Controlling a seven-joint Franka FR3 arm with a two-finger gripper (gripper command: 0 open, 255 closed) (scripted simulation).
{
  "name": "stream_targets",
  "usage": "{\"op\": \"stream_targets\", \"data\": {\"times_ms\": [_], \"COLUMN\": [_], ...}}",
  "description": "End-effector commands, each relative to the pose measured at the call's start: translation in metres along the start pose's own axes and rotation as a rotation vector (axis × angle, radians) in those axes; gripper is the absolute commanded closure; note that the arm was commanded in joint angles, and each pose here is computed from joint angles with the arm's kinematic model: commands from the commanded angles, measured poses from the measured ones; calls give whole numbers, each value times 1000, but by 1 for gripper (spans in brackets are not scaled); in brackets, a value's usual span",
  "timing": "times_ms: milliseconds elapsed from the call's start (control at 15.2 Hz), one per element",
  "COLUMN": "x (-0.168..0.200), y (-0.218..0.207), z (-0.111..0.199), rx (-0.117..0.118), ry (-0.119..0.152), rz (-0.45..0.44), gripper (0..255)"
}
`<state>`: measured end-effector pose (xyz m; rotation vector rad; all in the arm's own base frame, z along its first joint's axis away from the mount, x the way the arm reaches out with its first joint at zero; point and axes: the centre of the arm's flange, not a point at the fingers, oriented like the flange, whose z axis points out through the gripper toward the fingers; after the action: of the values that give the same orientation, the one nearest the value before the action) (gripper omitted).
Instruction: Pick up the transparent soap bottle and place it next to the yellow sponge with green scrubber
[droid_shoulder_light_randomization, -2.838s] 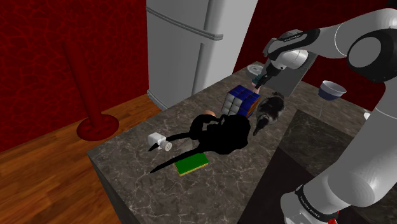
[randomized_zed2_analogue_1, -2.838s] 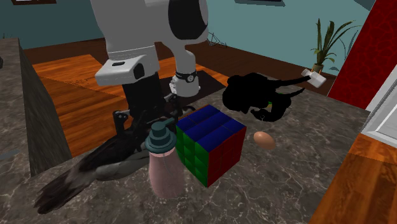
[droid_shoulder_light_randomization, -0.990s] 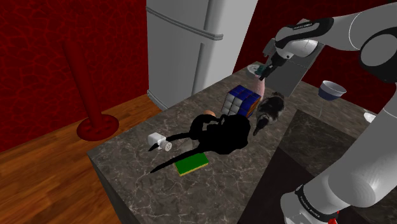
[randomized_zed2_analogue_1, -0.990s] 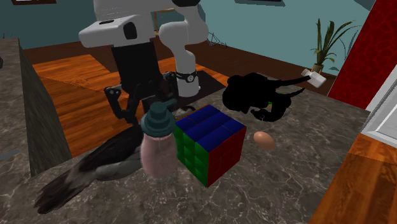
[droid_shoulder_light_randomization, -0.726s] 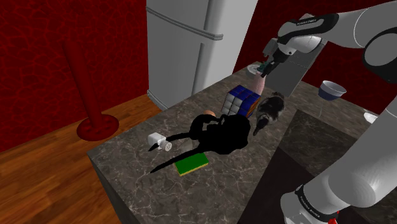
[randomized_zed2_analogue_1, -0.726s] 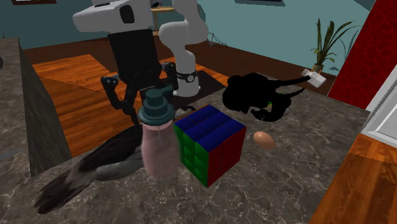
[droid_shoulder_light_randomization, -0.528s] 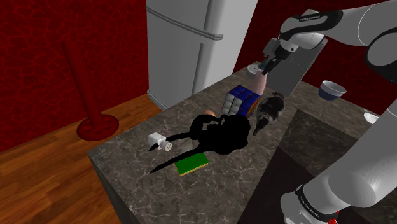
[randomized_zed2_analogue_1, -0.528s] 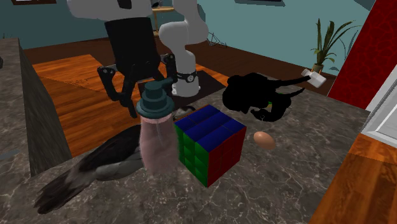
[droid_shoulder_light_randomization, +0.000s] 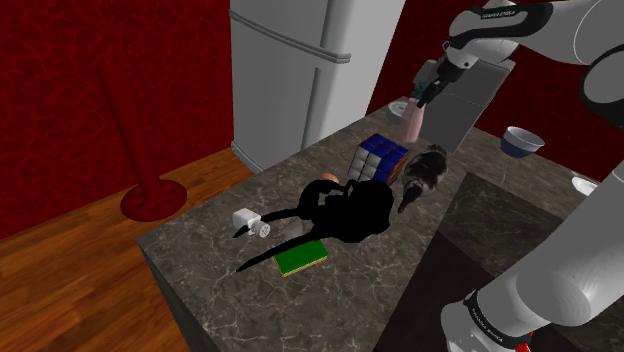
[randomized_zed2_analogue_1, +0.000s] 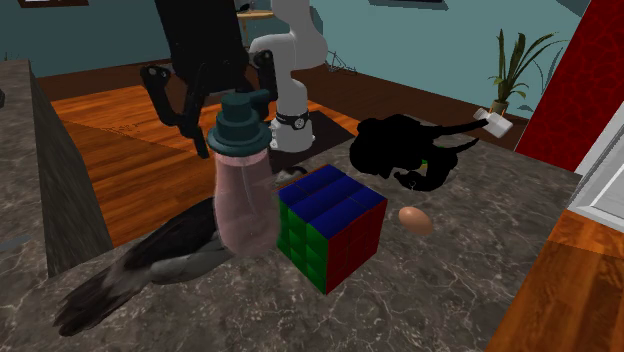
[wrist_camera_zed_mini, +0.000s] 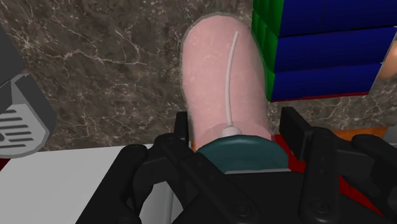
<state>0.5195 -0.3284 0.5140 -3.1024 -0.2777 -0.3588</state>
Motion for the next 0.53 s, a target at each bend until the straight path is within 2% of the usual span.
{"op": "stream_targets", "data": {"times_ms": [0,462], "x": [2,10], "y": [1,2], "z": [-12,-48], "rx": [0,0], "ry": [0,0], "rz": [0,0], "gripper": [255,255]}}
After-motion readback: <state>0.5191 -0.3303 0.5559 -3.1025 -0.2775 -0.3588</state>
